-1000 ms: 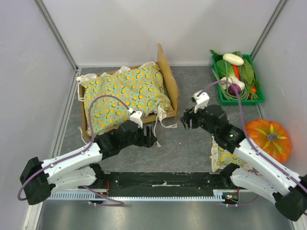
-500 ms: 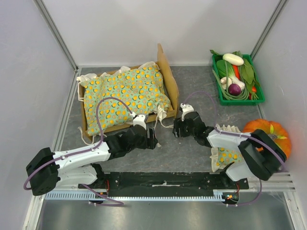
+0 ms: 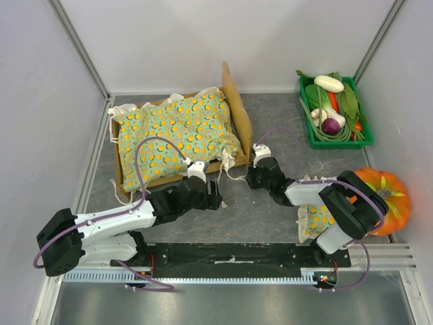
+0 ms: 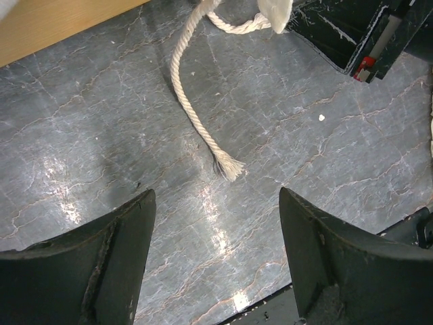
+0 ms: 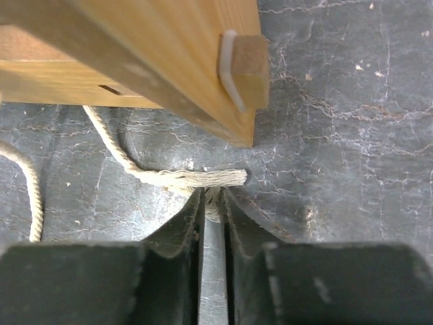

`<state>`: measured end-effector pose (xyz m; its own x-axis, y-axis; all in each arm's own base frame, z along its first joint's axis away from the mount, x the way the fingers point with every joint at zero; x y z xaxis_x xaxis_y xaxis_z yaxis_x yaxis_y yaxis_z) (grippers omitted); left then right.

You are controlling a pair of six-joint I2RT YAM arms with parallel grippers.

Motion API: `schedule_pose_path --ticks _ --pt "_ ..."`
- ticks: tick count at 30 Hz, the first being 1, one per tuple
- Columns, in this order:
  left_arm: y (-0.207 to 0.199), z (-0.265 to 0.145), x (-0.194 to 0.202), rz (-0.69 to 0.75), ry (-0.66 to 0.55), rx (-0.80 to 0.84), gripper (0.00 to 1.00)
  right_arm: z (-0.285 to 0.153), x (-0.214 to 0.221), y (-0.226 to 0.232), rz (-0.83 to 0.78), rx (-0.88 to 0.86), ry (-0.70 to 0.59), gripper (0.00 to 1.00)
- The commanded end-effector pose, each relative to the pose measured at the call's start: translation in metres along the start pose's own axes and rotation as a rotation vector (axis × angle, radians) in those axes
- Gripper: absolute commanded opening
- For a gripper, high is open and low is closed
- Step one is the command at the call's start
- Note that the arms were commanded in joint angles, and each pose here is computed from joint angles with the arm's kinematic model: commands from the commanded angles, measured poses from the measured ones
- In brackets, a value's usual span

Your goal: Set up the pet bed

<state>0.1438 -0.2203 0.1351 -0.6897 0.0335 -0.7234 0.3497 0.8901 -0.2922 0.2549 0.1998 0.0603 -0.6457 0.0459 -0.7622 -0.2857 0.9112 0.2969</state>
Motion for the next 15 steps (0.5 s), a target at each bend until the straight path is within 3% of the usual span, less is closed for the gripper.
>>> schedule_pose_path --ticks 1,2,5,12,13,15 --pt "-0.009 -0.001 -0.015 -0.039 -0.069 0.016 0.79 -0.002 0.019 -0.005 0.02 -0.003 0.038 0.13" --pt "-0.009 0.0 -0.014 -0.038 -0.064 0.016 0.79 -0.005 0.018 -0.004 0.022 -0.017 0.034 0.07" --pt "-0.009 0.0 -0.013 -0.036 -0.06 0.022 0.79 -0.017 0.019 0.0 0.028 -0.036 0.036 0.03" --pt "-0.01 0.002 -0.012 -0.04 -0.058 0.025 0.77 -0.064 0.043 0.013 0.048 -0.102 0.103 0.0" --pt "-0.01 0.002 -0.012 -0.042 -0.058 0.025 0.77 -0.07 0.054 0.009 0.064 -0.092 0.133 0.01" --pt "-0.01 0.003 -0.011 -0.043 -0.057 0.023 0.77 -0.078 0.057 0.01 0.076 -0.099 0.129 0.16"
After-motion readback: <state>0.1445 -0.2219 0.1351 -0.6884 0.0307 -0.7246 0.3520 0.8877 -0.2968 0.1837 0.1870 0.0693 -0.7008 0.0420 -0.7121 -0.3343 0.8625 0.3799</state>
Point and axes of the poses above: each gripper's point midway between its finger pads, its own z axis out along the fingers, its own y axis along the line the jaws close on, x = y × z, the point moved 7 cm from there along -z, back along the fingers, and after that the axes turned 6 degrees about z, right-handed, at the moved point
